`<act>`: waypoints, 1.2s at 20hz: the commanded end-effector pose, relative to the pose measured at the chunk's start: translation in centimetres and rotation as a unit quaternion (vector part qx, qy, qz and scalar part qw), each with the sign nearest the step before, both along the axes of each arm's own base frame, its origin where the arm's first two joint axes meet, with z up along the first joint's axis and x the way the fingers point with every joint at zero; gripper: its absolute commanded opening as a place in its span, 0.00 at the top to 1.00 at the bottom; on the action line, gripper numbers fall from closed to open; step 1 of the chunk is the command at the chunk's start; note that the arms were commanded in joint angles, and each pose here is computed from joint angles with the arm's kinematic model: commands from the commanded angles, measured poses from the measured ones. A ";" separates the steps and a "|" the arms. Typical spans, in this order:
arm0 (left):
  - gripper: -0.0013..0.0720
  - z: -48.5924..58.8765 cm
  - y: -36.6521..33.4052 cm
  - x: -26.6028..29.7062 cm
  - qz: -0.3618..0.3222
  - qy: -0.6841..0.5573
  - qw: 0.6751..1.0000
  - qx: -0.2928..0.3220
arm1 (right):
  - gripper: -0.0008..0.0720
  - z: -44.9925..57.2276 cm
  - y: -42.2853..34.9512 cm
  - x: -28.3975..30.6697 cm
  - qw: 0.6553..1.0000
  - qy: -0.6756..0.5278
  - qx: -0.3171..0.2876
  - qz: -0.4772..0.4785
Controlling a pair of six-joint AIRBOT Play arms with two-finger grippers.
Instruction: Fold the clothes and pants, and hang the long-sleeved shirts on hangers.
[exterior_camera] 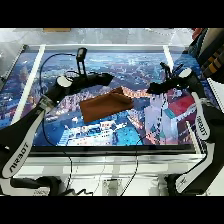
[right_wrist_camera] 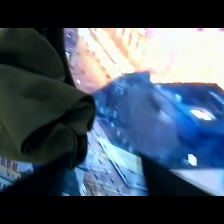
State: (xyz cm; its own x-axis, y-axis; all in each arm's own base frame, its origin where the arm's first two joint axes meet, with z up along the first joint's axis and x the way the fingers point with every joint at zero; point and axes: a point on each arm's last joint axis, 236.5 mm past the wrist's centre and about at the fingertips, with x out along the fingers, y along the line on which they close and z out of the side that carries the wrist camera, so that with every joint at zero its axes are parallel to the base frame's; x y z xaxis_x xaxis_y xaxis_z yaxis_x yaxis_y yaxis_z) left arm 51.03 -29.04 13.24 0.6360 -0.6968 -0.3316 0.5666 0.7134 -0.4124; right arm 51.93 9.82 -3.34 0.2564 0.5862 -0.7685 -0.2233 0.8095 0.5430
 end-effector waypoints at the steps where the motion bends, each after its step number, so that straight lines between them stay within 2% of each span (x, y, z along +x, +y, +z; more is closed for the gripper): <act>1: 0.01 1.5 2.3 0.9 0.021 -0.012 1.000 -0.004 | 0.14 -2.4 3.9 1.1 0.998 0.024 0.044 -0.026; 6: 0.01 1.5 2.4 0.9 0.022 -0.012 1.000 -0.004 | 0.14 -7.2 6.9 -2.6 0.992 0.120 0.050 0.010; 8: 0.01 1.5 2.4 0.9 0.022 -0.013 1.000 -0.004 | 0.14 -8.1 8.0 -4.5 0.985 0.151 0.070 0.042; 12: 0.01 1.5 2.4 0.9 0.022 -0.013 1.000 -0.004 | 0.12 -7.4 10.2 -4.5 0.984 0.126 0.096 0.076; 17: 0.01 1.5 2.4 0.9 0.022 -0.013 1.000 -0.004 | 0.12 -7.1 14.2 -4.2 0.987 0.084 0.080 0.108; 19: 0.01 1.5 2.4 0.9 0.022 -0.013 1.000 -0.004 | 0.17 -7.3 16.1 -3.6 0.990 0.058 0.068 0.107; 20: 0.01 1.5 2.4 0.9 0.022 -0.013 1.000 -0.004 | 0.27 -7.5 17.0 -3.4 0.991 0.047 0.061 0.108; 21: 0.01 1.5 2.4 0.9 0.022 -0.013 1.000 -0.004 | 0.47 -7.8 17.7 -3.1 0.992 0.032 0.048 0.109; 22: 0.01 1.6 2.4 0.9 0.022 -0.013 1.000 -0.004 | 0.86 -7.9 18.1 -2.7 0.993 0.018 0.038 0.108; 23: 0.02 1.8 2.4 0.8 0.022 -0.015 1.000 -0.004 | 0.98 -7.6 18.3 -2.3 0.994 0.007 0.036 0.105; 24: 0.02 2.2 2.5 0.7 0.022 -0.020 1.000 -0.002 | 0.97 -6.6 18.4 -1.9 0.994 -0.005 0.037 0.105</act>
